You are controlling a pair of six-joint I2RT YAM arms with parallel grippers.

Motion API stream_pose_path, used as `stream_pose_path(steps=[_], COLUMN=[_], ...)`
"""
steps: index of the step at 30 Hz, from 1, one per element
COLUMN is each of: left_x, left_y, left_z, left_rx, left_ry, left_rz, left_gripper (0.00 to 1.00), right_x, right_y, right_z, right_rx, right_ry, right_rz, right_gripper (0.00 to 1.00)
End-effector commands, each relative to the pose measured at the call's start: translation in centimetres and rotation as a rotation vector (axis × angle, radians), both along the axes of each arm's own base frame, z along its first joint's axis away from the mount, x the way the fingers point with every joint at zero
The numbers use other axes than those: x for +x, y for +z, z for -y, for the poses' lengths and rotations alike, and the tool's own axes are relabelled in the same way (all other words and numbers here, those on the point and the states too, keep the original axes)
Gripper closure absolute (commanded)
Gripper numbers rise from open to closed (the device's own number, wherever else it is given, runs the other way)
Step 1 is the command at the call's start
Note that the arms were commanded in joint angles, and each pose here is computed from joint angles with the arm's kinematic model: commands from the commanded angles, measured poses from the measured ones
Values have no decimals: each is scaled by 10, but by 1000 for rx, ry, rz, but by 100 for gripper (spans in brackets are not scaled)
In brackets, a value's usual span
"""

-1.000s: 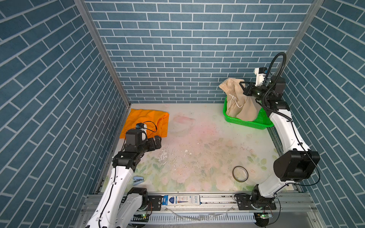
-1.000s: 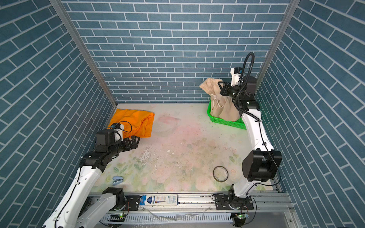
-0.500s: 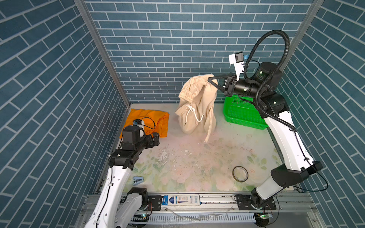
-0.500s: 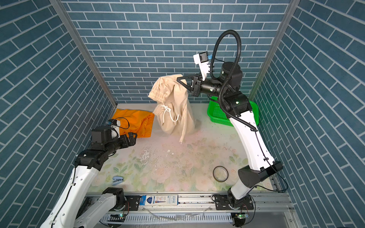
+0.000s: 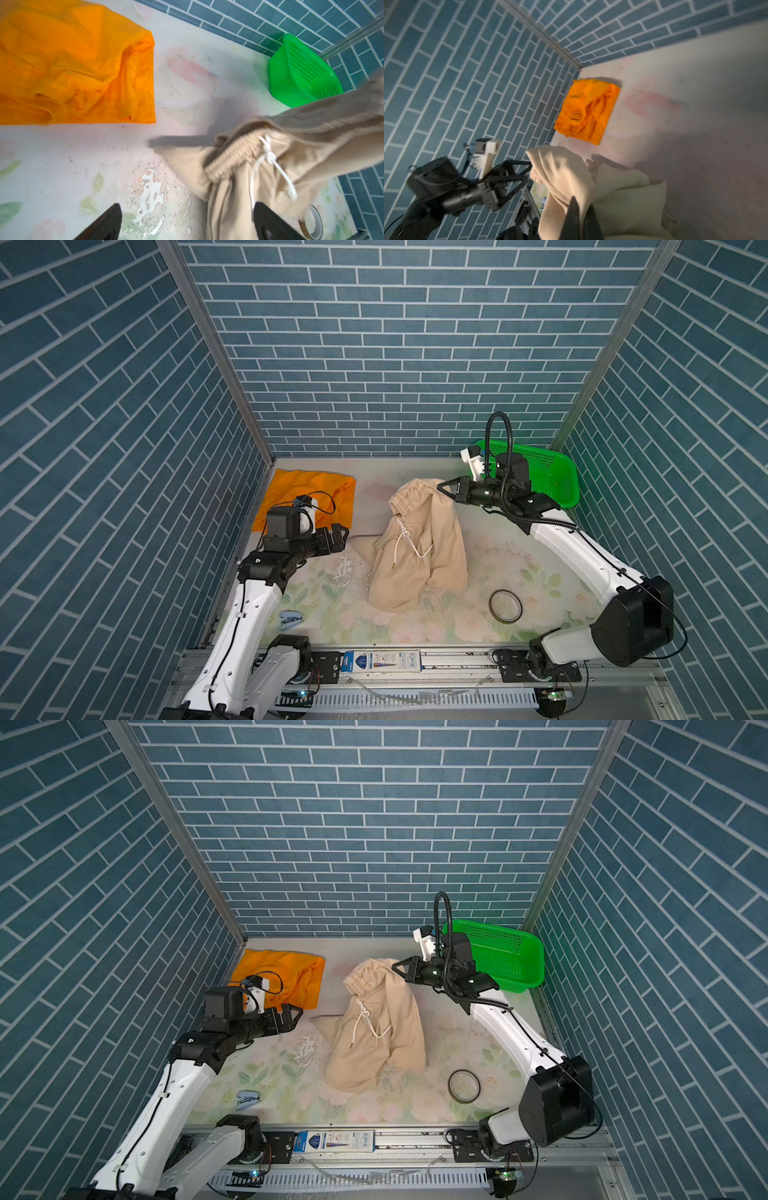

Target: Fold and stack the shorts

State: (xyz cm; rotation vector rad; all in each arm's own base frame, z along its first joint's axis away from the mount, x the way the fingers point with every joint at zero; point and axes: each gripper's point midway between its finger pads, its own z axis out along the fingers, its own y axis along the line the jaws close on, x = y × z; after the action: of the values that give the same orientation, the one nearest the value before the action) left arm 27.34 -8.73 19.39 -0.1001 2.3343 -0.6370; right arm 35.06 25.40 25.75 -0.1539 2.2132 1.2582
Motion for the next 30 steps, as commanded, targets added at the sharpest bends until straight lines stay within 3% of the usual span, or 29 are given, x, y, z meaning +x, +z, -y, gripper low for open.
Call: stream_pose_path(steps=[1, 6, 12, 14, 16, 21, 25, 30], left_x=[-1, -5, 24, 37, 48, 57, 46, 8], left_y=[-10, -58, -54, -50, -46, -58, -73, -115], left_z=[28, 52, 76, 81, 88, 116, 151, 161], left_rx=[-134, -130, -137, -106, -76, -42, 8, 111], left_ry=[-69, -70, -104, -128, -161, -267, -389, -448], left_rz=[-5, -87, -23, -22, -28, -72, -126, -242], left_gripper=[0, 0, 0, 0, 0, 0, 2, 13], right_x=[17, 6, -16, -26, -36, -47, -36, -29], right_y=[-6, -48, -75, -82, -84, -56, -28, -19], right_z=[27, 45, 69, 83, 99, 131, 121, 67], right_rx=[77, 30, -19, -82, -224, -582, -666, -784], right_ry=[-134, -173, -223, -246, -245, -168, -53, 239], right_rz=[6, -63, -123, -126, -93, 15, 150, 250], right_gripper=[100, 100, 100, 91, 81, 68, 61, 51])
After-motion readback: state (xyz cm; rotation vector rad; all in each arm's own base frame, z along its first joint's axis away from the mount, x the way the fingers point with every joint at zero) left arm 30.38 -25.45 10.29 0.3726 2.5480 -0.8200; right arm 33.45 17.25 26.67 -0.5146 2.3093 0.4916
